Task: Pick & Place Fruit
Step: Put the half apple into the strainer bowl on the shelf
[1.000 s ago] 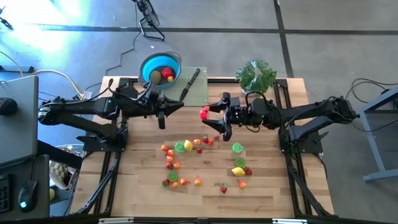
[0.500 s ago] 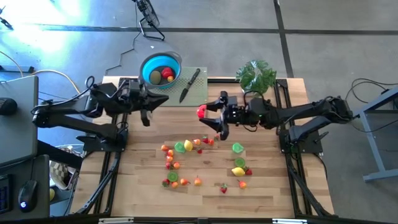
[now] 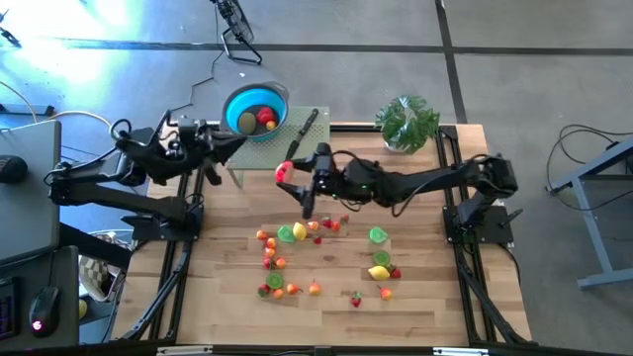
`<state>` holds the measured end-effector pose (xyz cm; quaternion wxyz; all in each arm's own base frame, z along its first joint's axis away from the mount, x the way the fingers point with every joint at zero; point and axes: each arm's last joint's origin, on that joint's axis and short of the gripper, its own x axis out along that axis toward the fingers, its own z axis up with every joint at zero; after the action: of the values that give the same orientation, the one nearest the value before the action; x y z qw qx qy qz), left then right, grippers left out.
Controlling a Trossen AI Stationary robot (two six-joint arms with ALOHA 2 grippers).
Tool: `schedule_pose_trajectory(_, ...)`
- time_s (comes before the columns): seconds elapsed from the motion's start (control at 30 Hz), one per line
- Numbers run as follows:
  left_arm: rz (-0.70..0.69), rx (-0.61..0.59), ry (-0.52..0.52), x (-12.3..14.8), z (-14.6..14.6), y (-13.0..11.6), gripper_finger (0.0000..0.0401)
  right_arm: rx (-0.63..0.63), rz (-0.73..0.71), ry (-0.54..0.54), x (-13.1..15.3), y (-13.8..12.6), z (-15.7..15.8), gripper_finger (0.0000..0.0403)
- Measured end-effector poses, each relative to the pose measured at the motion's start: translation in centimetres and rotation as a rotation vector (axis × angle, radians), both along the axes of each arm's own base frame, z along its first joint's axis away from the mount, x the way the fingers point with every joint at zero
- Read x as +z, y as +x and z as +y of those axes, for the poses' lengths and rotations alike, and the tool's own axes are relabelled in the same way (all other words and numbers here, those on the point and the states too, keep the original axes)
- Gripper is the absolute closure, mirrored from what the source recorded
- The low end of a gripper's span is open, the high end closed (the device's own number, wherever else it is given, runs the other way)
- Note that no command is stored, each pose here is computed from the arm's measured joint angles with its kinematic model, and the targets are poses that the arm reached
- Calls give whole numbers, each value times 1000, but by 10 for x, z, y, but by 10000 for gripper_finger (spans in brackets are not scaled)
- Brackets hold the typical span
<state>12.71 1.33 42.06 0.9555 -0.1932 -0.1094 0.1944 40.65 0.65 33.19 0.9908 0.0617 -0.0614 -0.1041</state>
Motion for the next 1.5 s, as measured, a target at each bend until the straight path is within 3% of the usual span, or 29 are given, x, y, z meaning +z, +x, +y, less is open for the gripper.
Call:
schedule_pose_trajectory(0.27,82,171,-44,-11,5,19,401,-150,43,-22,-12,13,-15,138)
schedule_pose_trajectory(0.47,150,228,-55,-21,-3,40,401,-233,93,-21,-17,12,-30,134)
schedule_pose_trajectory(0.97,251,365,-68,-33,-45,72,401,-280,189,-118,-23,11,-44,140)
schedule_pose_trajectory(1.2,298,331,-13,-37,-49,79,400,-288,232,-170,-25,11,-44,132)
schedule_pose_trajectory(1.33,302,287,-16,-37,-49,80,379,-280,258,-176,-28,11,-43,138)
schedule_pose_trajectory(1.5,300,270,-26,-38,-50,81,309,-263,268,-200,-28,11,-43,132)
